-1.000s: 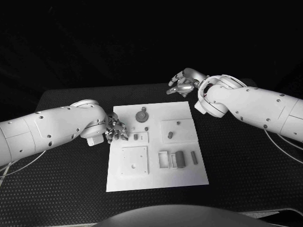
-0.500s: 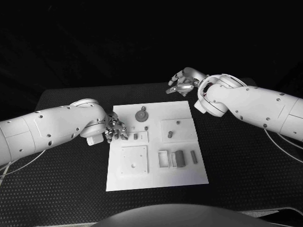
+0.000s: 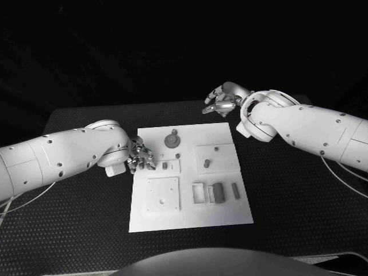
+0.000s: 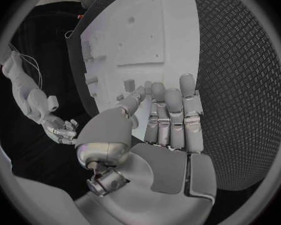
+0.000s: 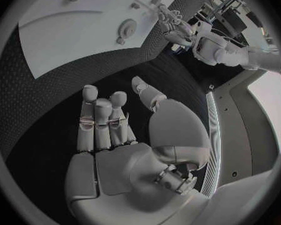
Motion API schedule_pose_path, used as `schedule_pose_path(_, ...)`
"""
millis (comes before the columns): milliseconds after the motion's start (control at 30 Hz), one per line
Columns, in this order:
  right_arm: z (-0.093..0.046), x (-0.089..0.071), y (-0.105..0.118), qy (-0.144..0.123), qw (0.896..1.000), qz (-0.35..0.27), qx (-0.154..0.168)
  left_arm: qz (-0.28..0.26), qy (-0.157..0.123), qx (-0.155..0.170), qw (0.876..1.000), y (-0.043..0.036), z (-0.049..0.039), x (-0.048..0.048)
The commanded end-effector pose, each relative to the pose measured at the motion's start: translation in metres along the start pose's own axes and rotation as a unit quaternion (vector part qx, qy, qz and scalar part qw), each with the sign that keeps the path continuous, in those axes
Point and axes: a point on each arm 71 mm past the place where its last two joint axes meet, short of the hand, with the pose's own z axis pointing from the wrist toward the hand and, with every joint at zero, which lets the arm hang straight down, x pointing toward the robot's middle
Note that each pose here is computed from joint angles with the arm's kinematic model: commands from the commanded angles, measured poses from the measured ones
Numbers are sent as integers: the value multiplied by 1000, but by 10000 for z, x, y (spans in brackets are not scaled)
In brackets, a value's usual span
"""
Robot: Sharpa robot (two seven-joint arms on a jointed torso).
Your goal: Assemble the parts on the task board
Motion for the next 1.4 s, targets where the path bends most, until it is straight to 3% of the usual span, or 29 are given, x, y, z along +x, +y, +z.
schedule_pose_path(33, 0, 13, 6, 6, 1000, -2, -2, 1, 7, 4, 1000, -20, 1, 19)
schedule_pose_path(1100, -2, 20, -5, 8, 1000, -2, 0, -17, -5, 20, 1000, -48, -2, 7)
schedule_pose_path(1400, -3, 20, -10, 8, 1000, -2, 1, -21, -9, 16, 1000, -10, -4, -12)
